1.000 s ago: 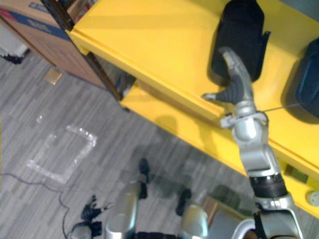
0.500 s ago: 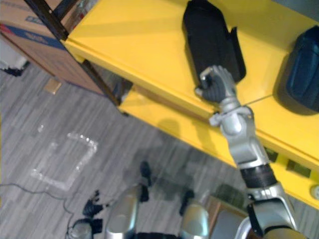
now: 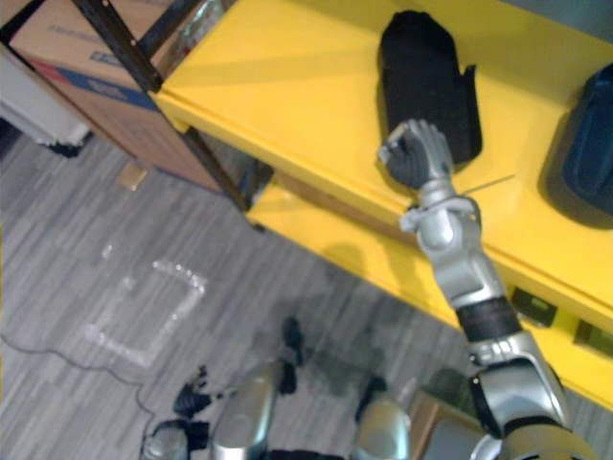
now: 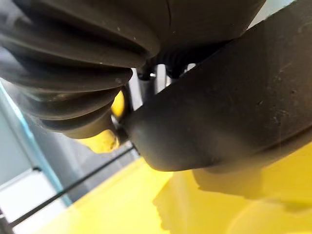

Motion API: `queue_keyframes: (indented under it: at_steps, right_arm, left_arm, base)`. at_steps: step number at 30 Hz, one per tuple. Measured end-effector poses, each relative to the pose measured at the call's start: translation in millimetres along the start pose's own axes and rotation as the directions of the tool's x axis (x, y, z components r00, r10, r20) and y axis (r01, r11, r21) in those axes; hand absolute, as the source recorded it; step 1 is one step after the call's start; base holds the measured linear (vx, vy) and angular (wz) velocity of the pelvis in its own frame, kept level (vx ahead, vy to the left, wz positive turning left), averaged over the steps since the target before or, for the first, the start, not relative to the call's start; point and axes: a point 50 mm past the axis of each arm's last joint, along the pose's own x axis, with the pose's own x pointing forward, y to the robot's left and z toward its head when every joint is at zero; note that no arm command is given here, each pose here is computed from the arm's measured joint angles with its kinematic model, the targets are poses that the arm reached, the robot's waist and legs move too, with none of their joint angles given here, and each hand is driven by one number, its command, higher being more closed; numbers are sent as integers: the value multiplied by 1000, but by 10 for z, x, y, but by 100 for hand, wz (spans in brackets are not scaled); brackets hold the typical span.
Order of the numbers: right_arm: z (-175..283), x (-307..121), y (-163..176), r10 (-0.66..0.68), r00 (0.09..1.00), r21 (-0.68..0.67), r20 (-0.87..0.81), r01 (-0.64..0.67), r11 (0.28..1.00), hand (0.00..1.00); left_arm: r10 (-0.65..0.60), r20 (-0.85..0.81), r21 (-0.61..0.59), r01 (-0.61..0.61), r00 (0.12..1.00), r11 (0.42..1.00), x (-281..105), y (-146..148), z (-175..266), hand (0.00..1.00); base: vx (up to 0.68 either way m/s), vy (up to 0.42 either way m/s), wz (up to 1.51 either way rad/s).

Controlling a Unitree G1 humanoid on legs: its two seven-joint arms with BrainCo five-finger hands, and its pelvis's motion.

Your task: Walk over and take plastic housings, then place them on the shelf

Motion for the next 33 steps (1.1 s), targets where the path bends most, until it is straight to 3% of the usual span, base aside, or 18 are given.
queue_keyframes:
  at_steps: [26,27,33]
  right_arm:
    - [-268,195,-168,-123,933,-20,-338,124,992,100]
    - [-266,200,-167,-122,933,-16,-339,124,992,0]
    - [-244,214,-91,-96,933,56,-347,122,991,0]
  left_arm:
    - [-40,-18,15,40,999,999,3,-115,2,0]
    - [-40,-24,16,40,999,999,3,-116,-3,0]
    - [-41,-34,18,42,999,999,1,-120,-15,0]
  base:
    - [14,2,-1]
    - [30,-4,-1]
    - [11,-7,-3]
